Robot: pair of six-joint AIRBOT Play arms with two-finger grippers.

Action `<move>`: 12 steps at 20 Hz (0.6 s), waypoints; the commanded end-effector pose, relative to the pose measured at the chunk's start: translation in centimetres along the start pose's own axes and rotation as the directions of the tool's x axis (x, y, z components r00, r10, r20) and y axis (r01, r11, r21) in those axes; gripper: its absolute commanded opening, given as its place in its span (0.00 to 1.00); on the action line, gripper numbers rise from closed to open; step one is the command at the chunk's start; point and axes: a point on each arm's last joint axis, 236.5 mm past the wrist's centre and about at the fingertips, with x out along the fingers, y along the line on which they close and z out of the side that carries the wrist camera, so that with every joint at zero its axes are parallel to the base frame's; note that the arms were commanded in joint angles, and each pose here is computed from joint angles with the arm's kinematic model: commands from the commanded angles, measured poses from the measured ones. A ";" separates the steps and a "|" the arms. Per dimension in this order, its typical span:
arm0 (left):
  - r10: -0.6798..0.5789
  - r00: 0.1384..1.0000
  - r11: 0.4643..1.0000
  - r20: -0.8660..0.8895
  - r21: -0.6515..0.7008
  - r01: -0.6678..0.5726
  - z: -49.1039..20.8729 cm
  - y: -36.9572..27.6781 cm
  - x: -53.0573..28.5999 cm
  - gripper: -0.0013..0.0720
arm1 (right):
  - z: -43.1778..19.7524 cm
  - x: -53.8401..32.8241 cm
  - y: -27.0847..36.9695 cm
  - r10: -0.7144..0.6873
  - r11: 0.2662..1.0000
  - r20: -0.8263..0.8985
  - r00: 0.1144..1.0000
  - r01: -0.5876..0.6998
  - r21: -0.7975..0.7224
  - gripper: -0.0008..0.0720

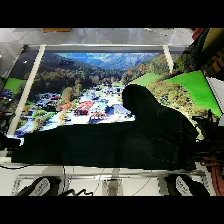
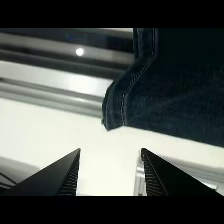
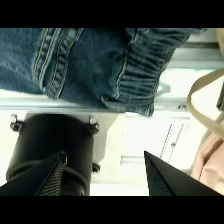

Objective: Fold the clothes and pants, and hang the long-sleeved shirts on hangers.

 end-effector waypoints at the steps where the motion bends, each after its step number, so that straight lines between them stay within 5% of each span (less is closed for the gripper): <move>1: 0.050 0.991 0.997 0.123 0.051 -0.057 3.6 0.0 -0.8 0.58 | 1.6 0.0 0.2 0.006 1.000 0.067 0.998 -0.006 0.001 0.78; 5: 0.043 0.916 0.988 0.400 0.121 -0.099 11.5 -3.9 -4.1 0.58 | 2.8 -0.1 0.1 0.004 1.000 0.116 0.993 -0.007 0.020 0.78; 8: -0.177 0.754 0.984 0.633 0.096 0.151 17.8 -13.0 -9.9 0.59 | 4.7 -0.5 -0.5 -0.022 1.000 0.199 0.980 0.017 0.025 0.78; 12: -0.553 0.406 0.797 0.728 0.319 0.513 20.0 -29.0 -20.5 0.59 | 8.2 -1.5 1.1 0.045 0.998 0.346 0.937 -0.054 0.015 0.78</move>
